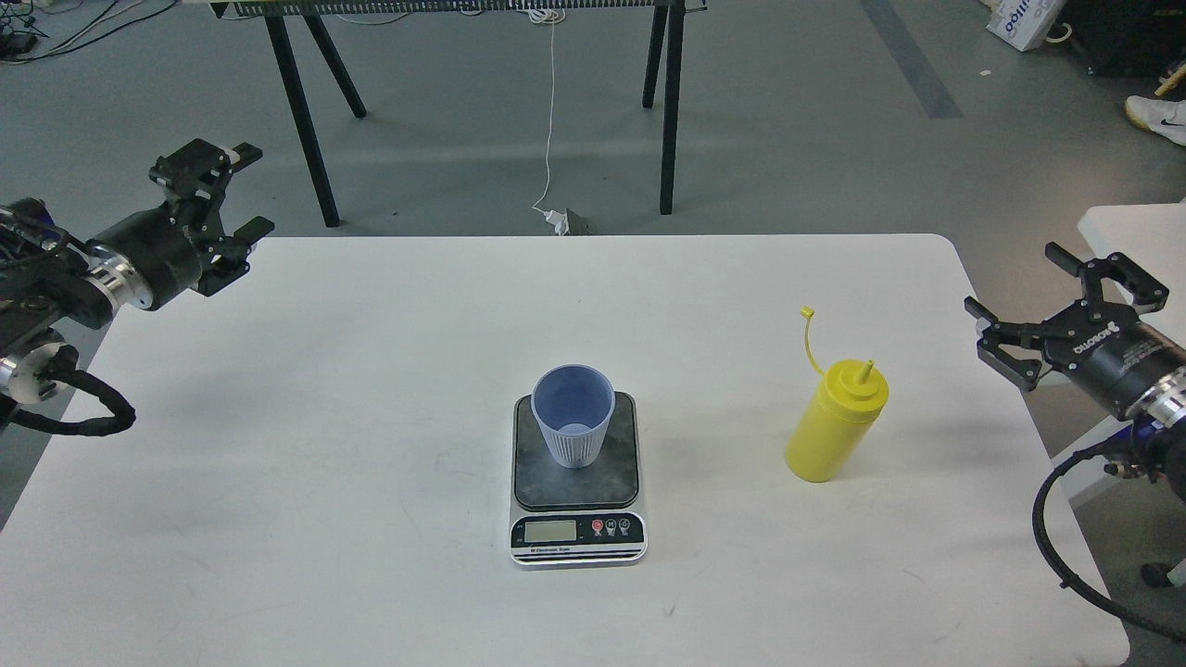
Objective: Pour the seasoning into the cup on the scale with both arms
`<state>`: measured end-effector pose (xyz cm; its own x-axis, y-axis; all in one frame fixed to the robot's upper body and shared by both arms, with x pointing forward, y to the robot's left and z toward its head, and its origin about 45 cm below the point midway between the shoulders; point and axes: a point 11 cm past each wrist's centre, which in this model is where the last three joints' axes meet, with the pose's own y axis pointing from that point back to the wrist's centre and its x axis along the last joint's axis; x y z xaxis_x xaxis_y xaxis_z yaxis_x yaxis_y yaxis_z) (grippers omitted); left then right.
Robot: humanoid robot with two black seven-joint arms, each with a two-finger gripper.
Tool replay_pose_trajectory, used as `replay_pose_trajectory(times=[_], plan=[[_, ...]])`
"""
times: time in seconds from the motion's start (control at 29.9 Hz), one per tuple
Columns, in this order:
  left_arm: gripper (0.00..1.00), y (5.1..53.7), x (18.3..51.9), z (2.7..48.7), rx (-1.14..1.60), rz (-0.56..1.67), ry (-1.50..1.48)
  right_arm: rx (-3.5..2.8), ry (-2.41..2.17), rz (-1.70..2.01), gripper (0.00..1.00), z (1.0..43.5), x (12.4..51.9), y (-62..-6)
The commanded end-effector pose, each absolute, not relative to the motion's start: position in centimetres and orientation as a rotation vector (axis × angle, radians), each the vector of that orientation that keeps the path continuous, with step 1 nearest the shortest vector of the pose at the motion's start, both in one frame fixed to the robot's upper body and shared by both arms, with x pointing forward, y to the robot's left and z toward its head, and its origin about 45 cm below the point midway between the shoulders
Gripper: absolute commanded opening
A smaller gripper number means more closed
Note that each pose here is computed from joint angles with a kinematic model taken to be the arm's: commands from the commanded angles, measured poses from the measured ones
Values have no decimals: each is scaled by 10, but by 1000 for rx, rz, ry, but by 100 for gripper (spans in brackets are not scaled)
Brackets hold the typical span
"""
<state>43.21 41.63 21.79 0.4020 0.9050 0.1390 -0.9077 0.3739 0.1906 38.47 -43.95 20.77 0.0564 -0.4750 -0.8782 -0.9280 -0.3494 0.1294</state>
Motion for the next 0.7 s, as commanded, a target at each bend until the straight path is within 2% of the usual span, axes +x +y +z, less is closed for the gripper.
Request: replay_pose_trajectory(times=[0.0, 0.23, 0.67], plan=[[97, 417, 433, 220, 243, 1166, -12, -1863, 1372, 1261, 97, 207, 406, -421], [97, 421, 433, 223, 236, 1178, -15, -1858, 1304, 1296, 97, 201, 416, -393], [98, 419, 433, 222, 231, 1175, -11, -1819, 1325, 1294, 97, 198, 416, -402]])
